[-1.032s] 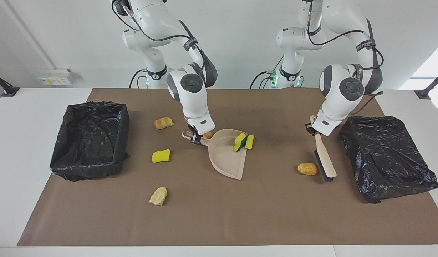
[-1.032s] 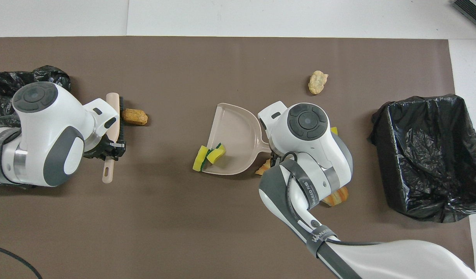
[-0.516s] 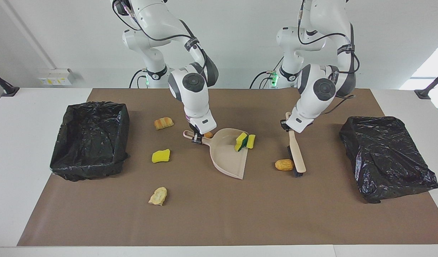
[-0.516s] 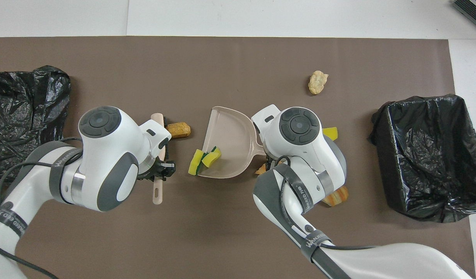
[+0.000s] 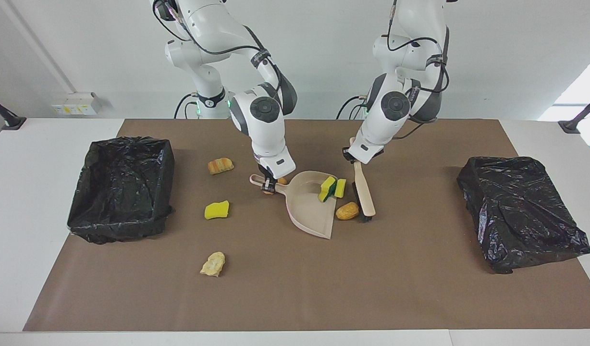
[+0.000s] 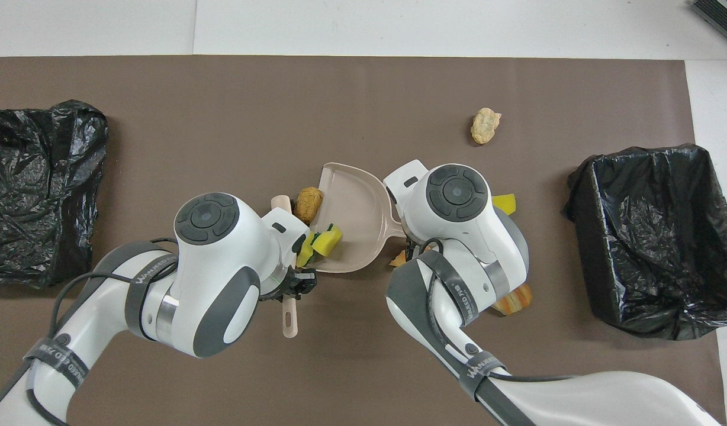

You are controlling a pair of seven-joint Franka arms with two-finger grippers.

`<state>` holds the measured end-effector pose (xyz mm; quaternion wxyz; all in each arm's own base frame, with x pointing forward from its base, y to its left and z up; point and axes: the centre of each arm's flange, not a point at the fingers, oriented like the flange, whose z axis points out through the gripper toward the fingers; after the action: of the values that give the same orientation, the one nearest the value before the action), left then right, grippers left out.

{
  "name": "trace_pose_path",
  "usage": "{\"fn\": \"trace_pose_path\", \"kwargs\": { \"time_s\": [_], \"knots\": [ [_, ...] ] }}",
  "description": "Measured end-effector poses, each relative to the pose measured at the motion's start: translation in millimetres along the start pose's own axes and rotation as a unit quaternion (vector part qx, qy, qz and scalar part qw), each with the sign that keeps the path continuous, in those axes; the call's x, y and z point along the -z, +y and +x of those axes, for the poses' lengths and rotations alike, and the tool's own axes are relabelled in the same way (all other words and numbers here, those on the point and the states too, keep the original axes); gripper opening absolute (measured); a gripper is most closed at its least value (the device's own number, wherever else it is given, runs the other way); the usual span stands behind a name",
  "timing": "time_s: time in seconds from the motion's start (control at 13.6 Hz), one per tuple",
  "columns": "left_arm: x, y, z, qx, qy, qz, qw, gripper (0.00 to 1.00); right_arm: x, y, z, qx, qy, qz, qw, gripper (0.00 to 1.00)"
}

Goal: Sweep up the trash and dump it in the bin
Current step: 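Sweep the bread piece into the dustpan with the left gripper's brush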

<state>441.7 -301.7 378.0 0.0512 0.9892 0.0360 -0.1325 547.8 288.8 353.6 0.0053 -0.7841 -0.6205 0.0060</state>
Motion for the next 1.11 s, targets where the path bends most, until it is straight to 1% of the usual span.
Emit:
{"fn": "trace_pose_path", "kwargs": {
  "time_s": [0.15, 0.22, 0.37, 0.52, 0.66, 0.81, 0.96, 1.11],
  "knots": [
    [-1, 18, -9, -0.014, 0.014, -0.008, 1.000, 0.26, 0, 0, 0, -0.001, 0.000, 0.000, 1.000, 0.31],
    [-2, 25, -14, -0.017, 0.015, -0.008, 1.000, 0.26, -1, 0, 0, -0.004, 0.000, 0.000, 1.000, 0.31],
    [-2, 27, -16, -0.017, 0.015, -0.008, 1.000, 0.26, -1, -1, 0, -0.010, 0.000, 0.001, 1.000, 0.31],
    [1, 23, -15, -0.015, 0.006, -0.003, 1.000, 0.26, -1, -2, 1, -0.010, 0.000, 0.001, 1.000, 0.31],
    [12, 18, -17, -0.029, -0.003, 0.016, 0.999, 0.26, -1, -3, 2, -0.013, 0.007, 0.008, 1.000, 0.31],
    [26, 18, -20, -0.049, 0.005, 0.030, 0.998, 0.26, -2, -5, 3, 0.001, 0.022, 0.023, 0.999, 0.31],
    [31, 15, -18, -0.058, 0.015, 0.042, 0.997, 0.26, -4, -6, 3, 0.031, 0.037, 0.036, 0.998, 0.31],
    [36, 1, -8, -0.074, 0.032, 0.074, 0.994, 0.26, -4, -2, -1, 0.071, 0.045, 0.039, 0.996, 0.31]
  ]
}}
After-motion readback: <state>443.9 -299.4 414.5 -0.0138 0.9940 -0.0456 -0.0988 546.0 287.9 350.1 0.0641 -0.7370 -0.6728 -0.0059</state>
